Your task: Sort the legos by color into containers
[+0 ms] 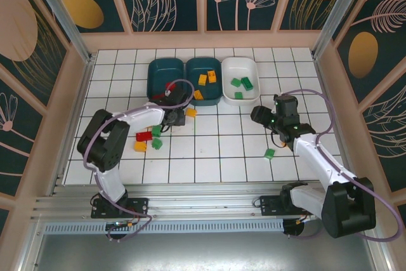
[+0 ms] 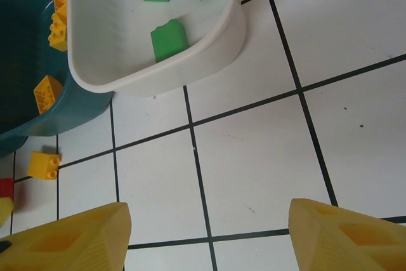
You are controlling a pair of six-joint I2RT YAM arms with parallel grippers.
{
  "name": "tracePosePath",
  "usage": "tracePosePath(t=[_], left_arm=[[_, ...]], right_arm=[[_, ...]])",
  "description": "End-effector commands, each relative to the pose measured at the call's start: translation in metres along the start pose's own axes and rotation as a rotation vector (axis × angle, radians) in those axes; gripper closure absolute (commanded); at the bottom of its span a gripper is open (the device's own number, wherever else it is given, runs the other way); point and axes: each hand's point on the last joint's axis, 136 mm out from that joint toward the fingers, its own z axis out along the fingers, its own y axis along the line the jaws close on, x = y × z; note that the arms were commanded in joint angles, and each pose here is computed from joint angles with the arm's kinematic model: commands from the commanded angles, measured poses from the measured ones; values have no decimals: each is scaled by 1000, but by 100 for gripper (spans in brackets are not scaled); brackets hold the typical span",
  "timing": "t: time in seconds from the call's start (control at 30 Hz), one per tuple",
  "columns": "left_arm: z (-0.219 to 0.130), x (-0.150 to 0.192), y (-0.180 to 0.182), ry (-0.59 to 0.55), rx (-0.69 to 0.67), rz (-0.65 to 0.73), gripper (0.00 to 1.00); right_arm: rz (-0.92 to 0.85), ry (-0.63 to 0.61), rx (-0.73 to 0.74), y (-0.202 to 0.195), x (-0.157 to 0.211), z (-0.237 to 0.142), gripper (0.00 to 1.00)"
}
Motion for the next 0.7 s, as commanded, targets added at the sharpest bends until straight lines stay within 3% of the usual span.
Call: tracePosePath(t=[0.0,0.17,0.33,0.5,0.67], left_arm=[[-41,-23,-9,-76,76,8,87],[-66,-51,-22,-123,167,-8,90],[-71,-95,-2,-152,232,-106,92],[-42,-128,28,-116,200,-165,89],[-8,-150,44,-81,130,-195,79]], right_arm=[[-27,-2,-46,16,-2,5,34],[-83,19,-91,49,7,12,35],[-174,55,-138,92,24,26,35],[-243,97,-196,131,37,43,35],[-430,158,-242,173,59,70,31]])
